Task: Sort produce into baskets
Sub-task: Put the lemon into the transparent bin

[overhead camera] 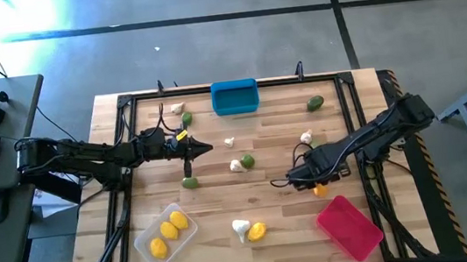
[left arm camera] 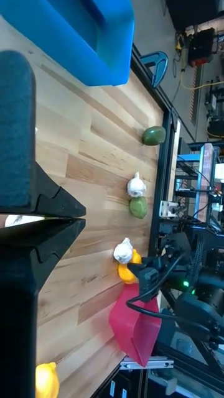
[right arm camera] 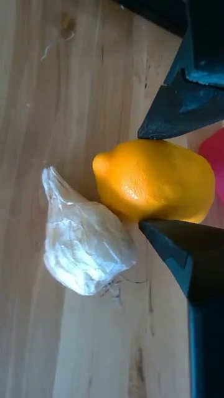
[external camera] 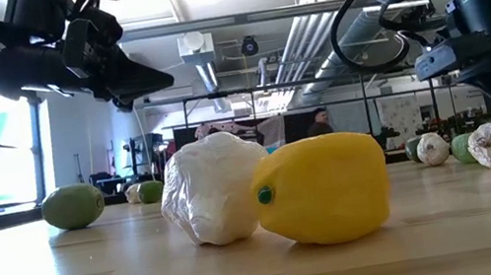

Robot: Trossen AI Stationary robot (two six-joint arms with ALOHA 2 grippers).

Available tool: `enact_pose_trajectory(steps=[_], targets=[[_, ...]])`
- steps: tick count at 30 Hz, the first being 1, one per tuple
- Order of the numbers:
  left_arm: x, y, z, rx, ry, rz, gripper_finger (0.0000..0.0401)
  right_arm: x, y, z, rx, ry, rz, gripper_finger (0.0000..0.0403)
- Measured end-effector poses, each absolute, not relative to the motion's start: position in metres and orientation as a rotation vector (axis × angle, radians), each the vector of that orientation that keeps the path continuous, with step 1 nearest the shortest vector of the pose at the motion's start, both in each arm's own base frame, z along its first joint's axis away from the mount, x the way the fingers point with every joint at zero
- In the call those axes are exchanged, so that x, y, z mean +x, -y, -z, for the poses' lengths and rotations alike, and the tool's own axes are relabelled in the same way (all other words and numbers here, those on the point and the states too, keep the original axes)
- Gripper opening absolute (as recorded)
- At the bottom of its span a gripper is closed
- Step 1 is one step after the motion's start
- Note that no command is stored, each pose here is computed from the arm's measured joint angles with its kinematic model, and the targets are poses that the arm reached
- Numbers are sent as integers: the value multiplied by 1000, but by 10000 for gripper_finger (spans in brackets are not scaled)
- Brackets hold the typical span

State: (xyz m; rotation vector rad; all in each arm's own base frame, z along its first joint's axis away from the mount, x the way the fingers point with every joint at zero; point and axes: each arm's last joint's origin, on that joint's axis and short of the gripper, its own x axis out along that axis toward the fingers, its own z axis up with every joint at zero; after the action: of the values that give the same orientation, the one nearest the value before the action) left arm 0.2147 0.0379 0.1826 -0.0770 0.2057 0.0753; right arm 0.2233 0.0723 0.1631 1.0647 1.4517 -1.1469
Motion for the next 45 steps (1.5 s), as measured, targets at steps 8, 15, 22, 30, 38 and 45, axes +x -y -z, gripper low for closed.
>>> enact_pose_trajectory(steps=[8,15,22,30,38,45], targets=[[215,-38,-182,-92,-211,-77,0,222,-72,-179,1027,-1462,1025,162],[215,-37,-182,-89,-216,-47,0,221,-70,-226,960,-1186,820,140],[215,-37,-182,-122,-215,-49,0,241,-65,-239,760,-892,665,138],[215,-37,-182,-138,-215,-48,0,283,-37,-211,651,-880,626,137],[215,-37,-181,-138,-217,-49,0,305,-8,-173,670,-1009,609,138],[215,-37,-181,-140,-223,-49,0,311,3,-159,695,-1045,630,178]])
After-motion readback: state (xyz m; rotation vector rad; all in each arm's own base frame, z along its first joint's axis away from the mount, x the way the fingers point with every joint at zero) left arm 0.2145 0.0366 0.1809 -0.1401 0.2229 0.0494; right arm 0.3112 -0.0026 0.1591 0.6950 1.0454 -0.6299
